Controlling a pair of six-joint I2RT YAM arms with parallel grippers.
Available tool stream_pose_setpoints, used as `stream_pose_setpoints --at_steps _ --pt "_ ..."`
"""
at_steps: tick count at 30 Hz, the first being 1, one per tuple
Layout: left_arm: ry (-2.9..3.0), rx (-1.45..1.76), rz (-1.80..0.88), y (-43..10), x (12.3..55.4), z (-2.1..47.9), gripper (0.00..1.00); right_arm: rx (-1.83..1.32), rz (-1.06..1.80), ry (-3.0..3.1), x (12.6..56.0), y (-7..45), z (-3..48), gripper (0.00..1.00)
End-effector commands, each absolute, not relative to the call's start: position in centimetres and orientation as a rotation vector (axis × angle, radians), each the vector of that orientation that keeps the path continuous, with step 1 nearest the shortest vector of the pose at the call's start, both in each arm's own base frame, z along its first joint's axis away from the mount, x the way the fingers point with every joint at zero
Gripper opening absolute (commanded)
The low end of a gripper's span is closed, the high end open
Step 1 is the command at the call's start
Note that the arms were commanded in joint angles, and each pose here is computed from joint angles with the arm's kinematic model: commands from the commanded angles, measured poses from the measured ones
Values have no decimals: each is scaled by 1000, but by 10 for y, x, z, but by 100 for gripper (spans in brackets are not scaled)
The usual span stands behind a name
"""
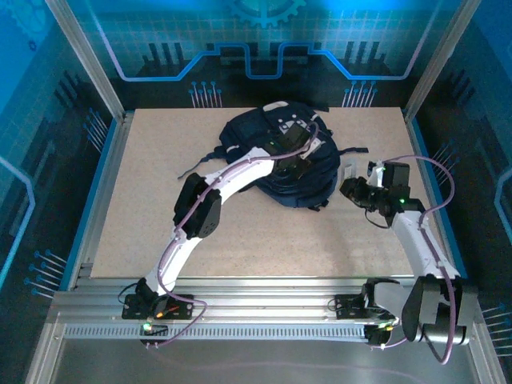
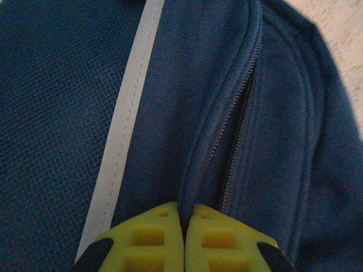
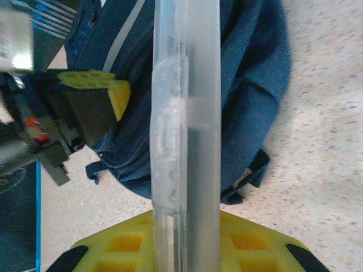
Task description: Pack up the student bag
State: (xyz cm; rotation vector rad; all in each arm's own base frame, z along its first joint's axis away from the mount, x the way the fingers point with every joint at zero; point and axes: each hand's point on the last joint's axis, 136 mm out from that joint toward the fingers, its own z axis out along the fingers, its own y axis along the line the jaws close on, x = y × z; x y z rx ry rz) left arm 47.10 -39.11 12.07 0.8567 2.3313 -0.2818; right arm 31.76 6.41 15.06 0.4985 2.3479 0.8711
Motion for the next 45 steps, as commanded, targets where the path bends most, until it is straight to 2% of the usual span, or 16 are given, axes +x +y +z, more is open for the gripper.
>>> stream_pose_setpoints --at_steps 1,6,16,26,30,33,38,40,45 --pt "2315 675 -436 -373 469 199 0 420 967 2344 328 91 154 11" --pt "2264 573 -523 -364 474 239 0 357 1058 2348 344 121 154 11" --pt "2249 498 -620 -369 473 247 0 204 1193 2283 394 186 169 12" --pt "2162 503 -730 -378 466 284 0 250 1432 2268 451 252 148 12" --pt "2143 507 -754 -378 463 294 0 306 1398 2308 465 268 132 15" --pt "2132 507 -763 -378 460 300 0 444 1318 2369 471 262 109 24" --pt "2138 462 -703 -370 470 294 0 506 1227 2392 463 242 108 54" --pt "2147 438 -693 -368 475 288 0 500 1154 2416 454 229 113 63" --pt "2166 382 -705 -367 483 275 0 478 986 2448 429 186 132 70"
